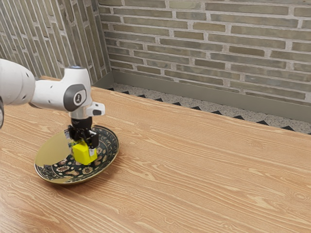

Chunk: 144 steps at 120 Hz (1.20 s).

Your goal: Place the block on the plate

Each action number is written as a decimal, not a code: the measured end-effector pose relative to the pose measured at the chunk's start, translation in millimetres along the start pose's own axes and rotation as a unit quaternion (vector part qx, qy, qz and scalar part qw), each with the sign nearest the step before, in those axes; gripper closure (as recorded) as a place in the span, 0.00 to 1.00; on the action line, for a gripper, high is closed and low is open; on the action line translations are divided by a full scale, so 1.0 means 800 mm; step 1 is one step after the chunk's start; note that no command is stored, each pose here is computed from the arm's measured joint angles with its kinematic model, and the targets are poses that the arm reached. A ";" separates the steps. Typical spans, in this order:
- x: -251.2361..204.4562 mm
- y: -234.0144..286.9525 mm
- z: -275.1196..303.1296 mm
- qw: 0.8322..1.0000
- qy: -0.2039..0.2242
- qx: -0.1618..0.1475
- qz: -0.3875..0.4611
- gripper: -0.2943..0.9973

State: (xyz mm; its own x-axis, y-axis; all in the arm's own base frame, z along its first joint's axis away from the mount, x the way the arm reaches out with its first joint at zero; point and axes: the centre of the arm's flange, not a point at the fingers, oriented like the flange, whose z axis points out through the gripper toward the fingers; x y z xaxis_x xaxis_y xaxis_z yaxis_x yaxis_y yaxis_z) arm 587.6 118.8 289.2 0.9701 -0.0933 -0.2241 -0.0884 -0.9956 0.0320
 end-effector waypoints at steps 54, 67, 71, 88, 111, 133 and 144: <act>-0.014 0.054 -0.096 0.998 0.048 0.009 0.048 0.25; -0.008 0.093 -0.135 0.994 0.063 0.016 0.092 0.24; -0.005 0.104 -0.150 0.992 0.069 0.019 0.106 0.24; 0.007 0.157 -0.211 0.981 0.087 0.030 0.173 0.23; 0.009 0.200 -0.274 0.961 0.112 0.046 0.250 0.23; -0.001 0.215 -0.307 0.947 0.112 0.052 0.296 0.23; -0.003 0.216 -0.307 0.943 0.105 0.050 0.311 0.23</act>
State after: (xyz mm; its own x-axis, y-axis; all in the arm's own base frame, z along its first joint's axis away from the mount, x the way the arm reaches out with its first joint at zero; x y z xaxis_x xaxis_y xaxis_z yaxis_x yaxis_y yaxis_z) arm 625.5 -50.2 534.5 0.7462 -0.6657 0.0066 -0.6657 -0.7462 -0.0010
